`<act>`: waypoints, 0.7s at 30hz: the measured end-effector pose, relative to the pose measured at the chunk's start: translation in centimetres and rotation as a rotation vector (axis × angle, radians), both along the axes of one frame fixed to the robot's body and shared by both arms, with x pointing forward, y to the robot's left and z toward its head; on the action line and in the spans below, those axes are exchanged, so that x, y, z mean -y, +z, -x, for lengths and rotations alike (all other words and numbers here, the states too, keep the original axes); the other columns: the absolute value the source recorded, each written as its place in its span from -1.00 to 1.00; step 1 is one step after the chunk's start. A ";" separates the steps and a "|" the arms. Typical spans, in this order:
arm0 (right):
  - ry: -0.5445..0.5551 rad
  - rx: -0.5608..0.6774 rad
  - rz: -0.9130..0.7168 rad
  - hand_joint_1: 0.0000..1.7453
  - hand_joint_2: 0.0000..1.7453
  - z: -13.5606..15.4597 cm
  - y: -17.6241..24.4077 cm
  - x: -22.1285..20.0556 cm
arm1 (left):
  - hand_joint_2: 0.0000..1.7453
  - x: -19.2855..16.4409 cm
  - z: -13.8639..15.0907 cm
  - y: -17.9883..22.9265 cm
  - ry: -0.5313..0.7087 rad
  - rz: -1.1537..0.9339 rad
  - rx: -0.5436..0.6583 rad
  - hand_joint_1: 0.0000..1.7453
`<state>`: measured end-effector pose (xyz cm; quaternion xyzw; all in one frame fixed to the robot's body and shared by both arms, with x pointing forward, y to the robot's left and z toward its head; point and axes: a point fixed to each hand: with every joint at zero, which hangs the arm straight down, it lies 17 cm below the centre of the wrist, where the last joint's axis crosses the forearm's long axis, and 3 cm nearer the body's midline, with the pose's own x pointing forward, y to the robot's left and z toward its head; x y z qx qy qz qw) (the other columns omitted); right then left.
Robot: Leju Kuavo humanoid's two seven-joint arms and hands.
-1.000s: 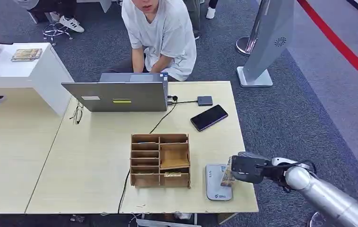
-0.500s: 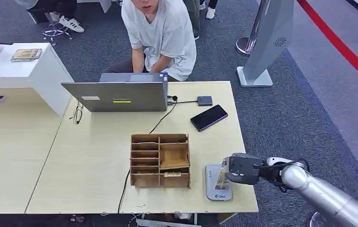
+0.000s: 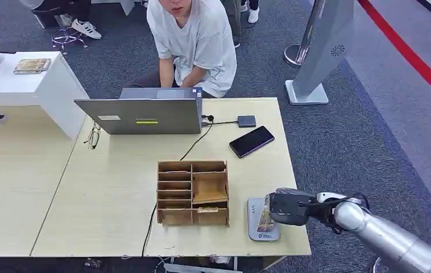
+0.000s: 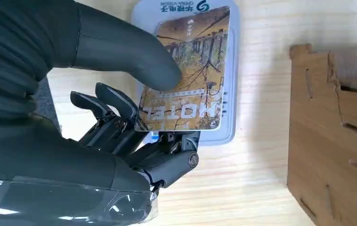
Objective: Pass the card to the sensor for recognition and then transmit it.
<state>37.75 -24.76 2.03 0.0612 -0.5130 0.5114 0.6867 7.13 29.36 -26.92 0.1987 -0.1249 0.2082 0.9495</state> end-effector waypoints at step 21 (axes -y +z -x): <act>-0.035 0.026 0.080 1.00 1.00 -0.7 -2.5 -1.9 | -1.00 0.0 -0.3 0.0 -0.028 -0.004 -0.001 -1.00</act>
